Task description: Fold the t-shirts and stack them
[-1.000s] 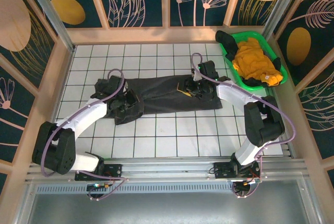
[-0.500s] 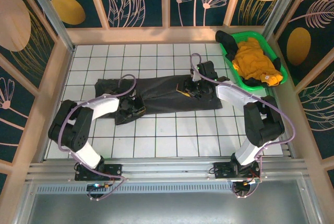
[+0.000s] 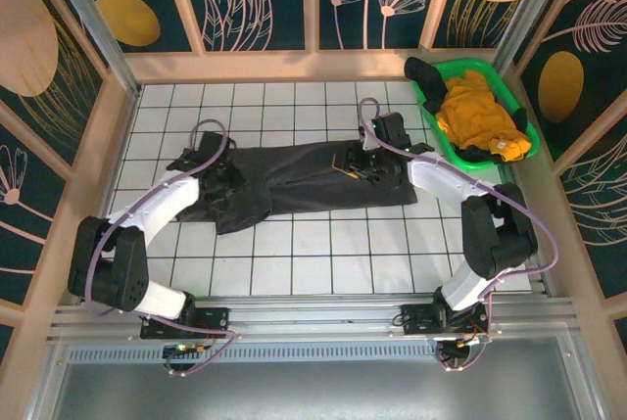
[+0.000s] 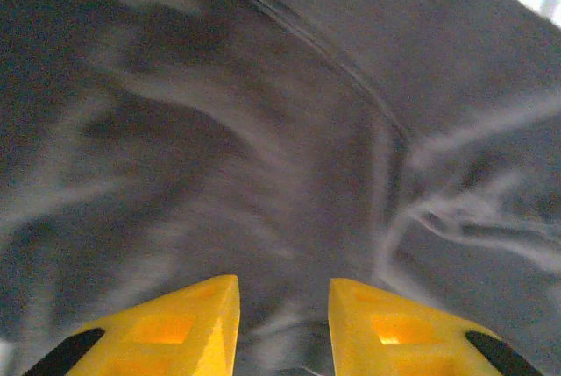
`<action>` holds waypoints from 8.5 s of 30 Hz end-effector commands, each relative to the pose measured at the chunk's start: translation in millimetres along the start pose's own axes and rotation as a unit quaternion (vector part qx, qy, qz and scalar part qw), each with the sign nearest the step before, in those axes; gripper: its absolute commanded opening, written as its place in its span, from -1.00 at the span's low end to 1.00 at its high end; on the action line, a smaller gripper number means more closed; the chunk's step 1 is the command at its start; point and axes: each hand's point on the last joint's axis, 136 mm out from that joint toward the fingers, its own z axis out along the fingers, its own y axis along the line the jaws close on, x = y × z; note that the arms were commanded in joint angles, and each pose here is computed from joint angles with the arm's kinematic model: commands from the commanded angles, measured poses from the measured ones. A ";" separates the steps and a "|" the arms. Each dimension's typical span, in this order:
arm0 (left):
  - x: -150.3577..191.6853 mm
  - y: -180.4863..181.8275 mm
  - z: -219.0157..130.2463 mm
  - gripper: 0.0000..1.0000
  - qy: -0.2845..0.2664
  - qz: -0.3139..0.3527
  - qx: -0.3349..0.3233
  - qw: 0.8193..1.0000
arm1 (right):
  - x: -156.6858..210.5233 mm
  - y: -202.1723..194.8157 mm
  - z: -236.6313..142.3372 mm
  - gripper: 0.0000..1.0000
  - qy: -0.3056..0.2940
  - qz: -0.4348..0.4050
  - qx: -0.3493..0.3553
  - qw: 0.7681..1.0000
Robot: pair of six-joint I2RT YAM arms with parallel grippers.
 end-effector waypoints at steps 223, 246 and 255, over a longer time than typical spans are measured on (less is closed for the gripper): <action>72.3 -126.9 -29.6 -1.00 0.131 0.008 0.192 0.973 | 44.1 -1.9 -12.7 -1.00 0.070 0.049 0.154 0.984; -50.2 -152.4 66.6 0.23 0.079 -0.014 0.153 0.985 | -111.8 -42.5 41.3 0.05 0.012 0.054 0.130 0.990; 42.3 -81.2 28.0 0.02 0.132 -0.118 0.161 0.971 | -21.8 -63.5 -0.9 0.13 0.018 0.072 0.157 0.985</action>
